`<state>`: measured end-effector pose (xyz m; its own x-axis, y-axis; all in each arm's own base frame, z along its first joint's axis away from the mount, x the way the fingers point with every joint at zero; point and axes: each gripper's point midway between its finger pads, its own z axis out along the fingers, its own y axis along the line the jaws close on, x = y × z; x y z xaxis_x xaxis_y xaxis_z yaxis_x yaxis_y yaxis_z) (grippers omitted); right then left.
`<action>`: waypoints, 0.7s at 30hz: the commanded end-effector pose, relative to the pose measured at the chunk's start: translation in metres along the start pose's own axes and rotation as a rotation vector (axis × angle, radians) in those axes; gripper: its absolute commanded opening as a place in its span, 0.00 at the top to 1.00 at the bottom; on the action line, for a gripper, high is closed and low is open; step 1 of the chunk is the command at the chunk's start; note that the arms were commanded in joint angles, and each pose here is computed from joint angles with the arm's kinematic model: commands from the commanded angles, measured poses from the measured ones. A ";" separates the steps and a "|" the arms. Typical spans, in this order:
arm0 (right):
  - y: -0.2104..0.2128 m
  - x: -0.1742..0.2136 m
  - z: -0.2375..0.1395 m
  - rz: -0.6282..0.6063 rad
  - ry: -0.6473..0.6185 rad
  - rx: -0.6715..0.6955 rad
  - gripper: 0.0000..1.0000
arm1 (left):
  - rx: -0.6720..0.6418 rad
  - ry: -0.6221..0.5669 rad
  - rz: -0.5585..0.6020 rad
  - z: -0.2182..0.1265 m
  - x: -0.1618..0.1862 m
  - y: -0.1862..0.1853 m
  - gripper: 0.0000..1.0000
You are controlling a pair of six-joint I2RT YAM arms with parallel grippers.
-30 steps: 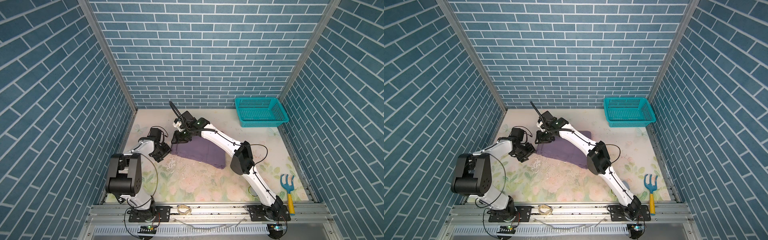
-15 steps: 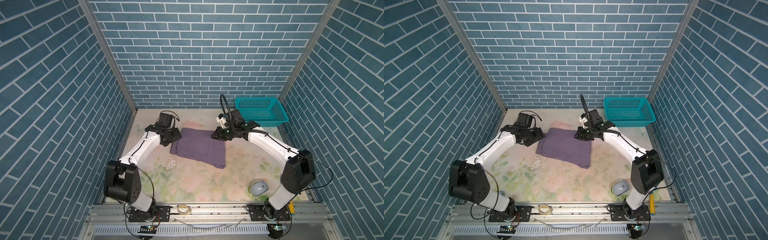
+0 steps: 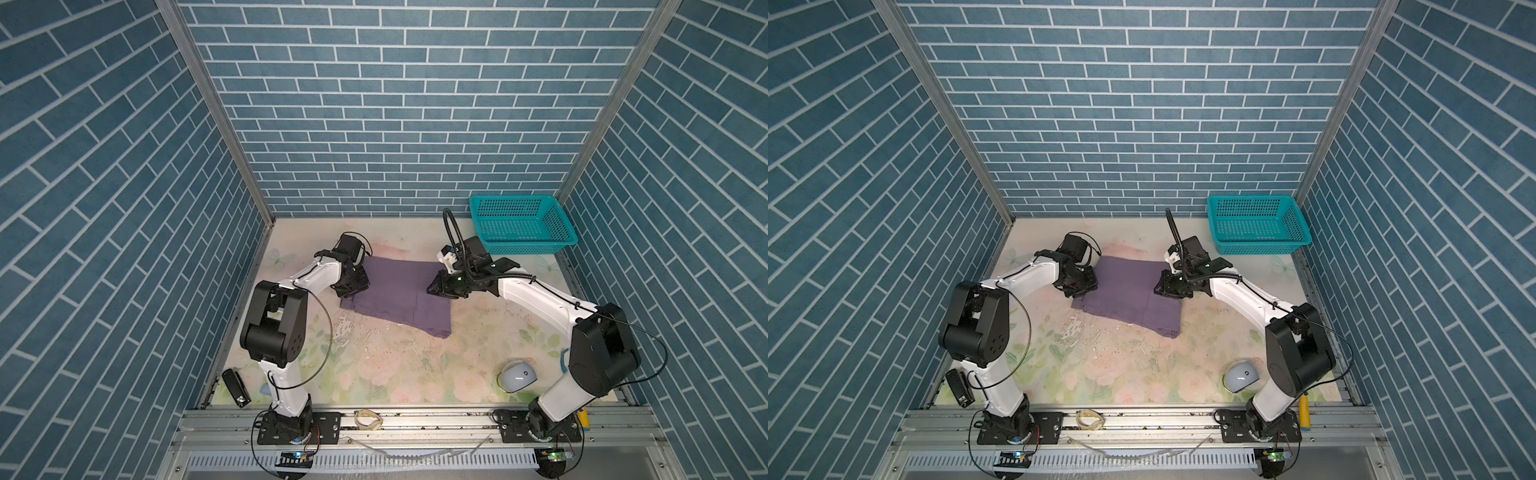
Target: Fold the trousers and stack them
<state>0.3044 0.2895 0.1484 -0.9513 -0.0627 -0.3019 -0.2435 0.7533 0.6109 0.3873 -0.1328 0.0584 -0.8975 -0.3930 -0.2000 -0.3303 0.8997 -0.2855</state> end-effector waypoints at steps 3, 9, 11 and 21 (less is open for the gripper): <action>-0.003 0.003 -0.004 0.022 -0.009 -0.002 0.77 | 0.049 -0.043 0.010 -0.024 -0.014 -0.018 0.99; -0.015 0.005 -0.004 0.043 -0.007 0.020 0.77 | 0.092 -0.120 0.025 -0.081 -0.024 -0.027 1.00; -0.018 0.006 -0.001 0.049 -0.002 0.023 0.77 | 0.087 -0.161 0.008 -0.099 -0.028 -0.017 1.00; -0.022 0.006 0.011 0.070 0.020 0.015 0.78 | -0.025 -0.063 -0.179 -0.052 0.007 0.058 0.17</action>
<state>0.3095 0.2800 0.1386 -0.9571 -0.0333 -0.2879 -0.2106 0.7623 0.6121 0.3625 -0.0861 0.1187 -0.8110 -0.5179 -0.2721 -0.4127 0.8361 -0.3614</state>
